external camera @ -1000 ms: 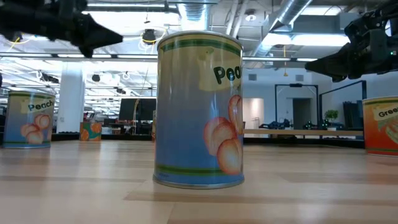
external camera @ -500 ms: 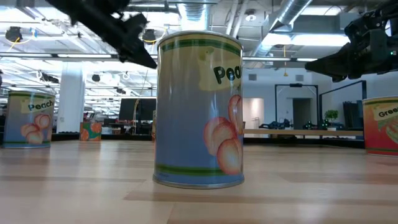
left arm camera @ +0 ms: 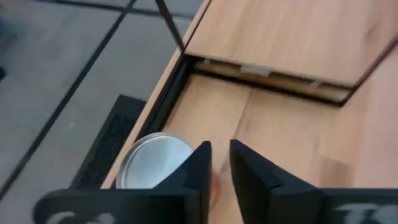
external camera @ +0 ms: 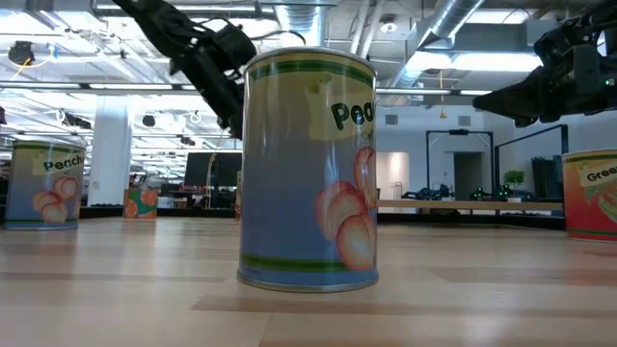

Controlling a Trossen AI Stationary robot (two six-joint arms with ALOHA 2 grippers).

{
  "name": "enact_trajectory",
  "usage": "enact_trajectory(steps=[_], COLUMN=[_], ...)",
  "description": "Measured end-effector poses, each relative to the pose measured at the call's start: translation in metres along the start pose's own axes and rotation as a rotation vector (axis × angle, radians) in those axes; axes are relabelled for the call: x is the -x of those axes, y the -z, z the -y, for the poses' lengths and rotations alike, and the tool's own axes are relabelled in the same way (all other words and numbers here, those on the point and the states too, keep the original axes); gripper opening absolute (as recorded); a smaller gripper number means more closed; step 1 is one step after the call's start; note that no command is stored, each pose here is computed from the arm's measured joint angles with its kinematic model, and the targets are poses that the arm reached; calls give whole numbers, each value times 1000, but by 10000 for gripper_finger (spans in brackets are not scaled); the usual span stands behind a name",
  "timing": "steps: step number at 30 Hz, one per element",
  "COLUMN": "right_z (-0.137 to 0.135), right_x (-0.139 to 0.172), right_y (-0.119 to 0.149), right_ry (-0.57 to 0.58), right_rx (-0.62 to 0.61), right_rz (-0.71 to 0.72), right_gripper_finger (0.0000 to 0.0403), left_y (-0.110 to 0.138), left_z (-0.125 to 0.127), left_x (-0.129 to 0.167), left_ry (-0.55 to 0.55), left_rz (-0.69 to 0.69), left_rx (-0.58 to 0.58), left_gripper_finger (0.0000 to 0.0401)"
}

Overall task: Pick and place cans onto a shelf
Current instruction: Put the left red can on the shelf

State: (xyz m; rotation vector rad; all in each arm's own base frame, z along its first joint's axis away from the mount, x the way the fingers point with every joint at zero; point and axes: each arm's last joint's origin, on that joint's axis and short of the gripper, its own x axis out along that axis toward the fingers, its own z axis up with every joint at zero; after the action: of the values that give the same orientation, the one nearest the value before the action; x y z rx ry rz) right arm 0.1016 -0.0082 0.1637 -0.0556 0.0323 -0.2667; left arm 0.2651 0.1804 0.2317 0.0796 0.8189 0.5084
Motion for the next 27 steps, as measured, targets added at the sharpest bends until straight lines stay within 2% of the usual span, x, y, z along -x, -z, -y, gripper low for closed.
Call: enact_trajectory(steps=[7, 13, 17, 24, 27], right_z=[0, 0, 0, 0, 0], right_x=[0, 0, 0, 0, 0], right_y=[0, 0, 0, 0, 0], right_ry=[0, 0, 0, 0, 0], right_rx=[0, 0, 0, 0, 0], right_rz=[0, 0, 0, 0, 0], right_gripper_finger=[38, 38, 38, 38, 38], left_y=[-6, -3, 1, 4, 5], left_z=[-4, -3, -4, -6, -6], left_x=[-26, -34, -35, -36, -35], left_ry=[-92, -98, -91, -36, -26], left_rz=[-154, -190, -218, -231, -236], left_rx=[-72, -105, -107, -125, -146], left_gripper_finger=[120, 129, 109, 21, 6])
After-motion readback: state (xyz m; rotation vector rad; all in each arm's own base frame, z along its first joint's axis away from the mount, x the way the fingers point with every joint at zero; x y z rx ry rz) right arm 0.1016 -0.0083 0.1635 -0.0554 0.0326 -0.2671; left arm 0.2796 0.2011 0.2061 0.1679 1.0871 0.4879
